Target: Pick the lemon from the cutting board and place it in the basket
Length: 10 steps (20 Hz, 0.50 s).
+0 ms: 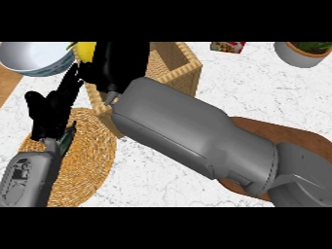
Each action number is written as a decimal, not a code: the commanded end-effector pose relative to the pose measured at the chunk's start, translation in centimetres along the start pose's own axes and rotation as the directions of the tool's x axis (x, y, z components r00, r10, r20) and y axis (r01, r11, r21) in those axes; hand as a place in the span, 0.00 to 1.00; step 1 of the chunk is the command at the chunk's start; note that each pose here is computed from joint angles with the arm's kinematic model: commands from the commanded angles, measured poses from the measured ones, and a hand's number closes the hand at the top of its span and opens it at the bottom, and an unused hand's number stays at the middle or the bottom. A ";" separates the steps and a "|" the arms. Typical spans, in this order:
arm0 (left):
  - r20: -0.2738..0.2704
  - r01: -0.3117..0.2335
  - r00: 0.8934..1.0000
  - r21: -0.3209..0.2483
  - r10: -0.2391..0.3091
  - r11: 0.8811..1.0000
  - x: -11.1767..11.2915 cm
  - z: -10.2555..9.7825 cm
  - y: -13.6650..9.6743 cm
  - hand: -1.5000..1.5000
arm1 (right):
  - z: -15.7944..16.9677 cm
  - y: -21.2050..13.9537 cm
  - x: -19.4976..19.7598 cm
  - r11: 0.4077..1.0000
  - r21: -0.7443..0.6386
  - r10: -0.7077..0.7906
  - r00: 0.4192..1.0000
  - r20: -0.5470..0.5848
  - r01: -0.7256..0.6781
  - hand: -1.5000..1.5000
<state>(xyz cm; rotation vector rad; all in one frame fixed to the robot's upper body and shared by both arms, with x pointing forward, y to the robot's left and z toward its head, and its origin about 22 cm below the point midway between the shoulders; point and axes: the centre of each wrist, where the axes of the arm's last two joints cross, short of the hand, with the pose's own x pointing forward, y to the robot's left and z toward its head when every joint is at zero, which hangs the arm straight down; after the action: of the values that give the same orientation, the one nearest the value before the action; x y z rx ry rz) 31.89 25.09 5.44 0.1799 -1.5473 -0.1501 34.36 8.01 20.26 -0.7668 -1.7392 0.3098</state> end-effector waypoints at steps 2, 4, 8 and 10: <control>0.015 0.018 1.000 0.013 -0.018 1.000 0.0 0.3 1.0 0.50 | -1.8 0.6 -1.4 0.997 -0.036 0.067 0.984 -0.168 -0.074 1.00; 0.023 -0.016 1.000 -0.013 0.017 1.000 0.2 -0.1 -0.3 0.50 | -1.7 0.6 -1.3 0.999 -0.037 0.027 0.980 -0.196 -0.035 1.00; 0.021 -0.006 1.000 0.018 0.005 1.000 0.6 -0.1 1.0 0.50 | -2.1 0.8 -1.7 0.997 -0.020 0.070 0.973 -0.219 -0.076 1.00; 0.011 -0.016 1.000 0.010 0.016 1.000 -0.4 0.4 0.2 0.50 | -2.3 1.0 -2.5 0.995 -0.029 0.090 0.966 -0.242 -0.100 1.00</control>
<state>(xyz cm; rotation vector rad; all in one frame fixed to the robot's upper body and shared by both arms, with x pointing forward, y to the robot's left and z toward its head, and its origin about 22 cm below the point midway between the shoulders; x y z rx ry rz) 31.88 25.43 5.71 0.1811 -1.5635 -0.1413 36.76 6.94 18.79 -0.8603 -1.5984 0.2937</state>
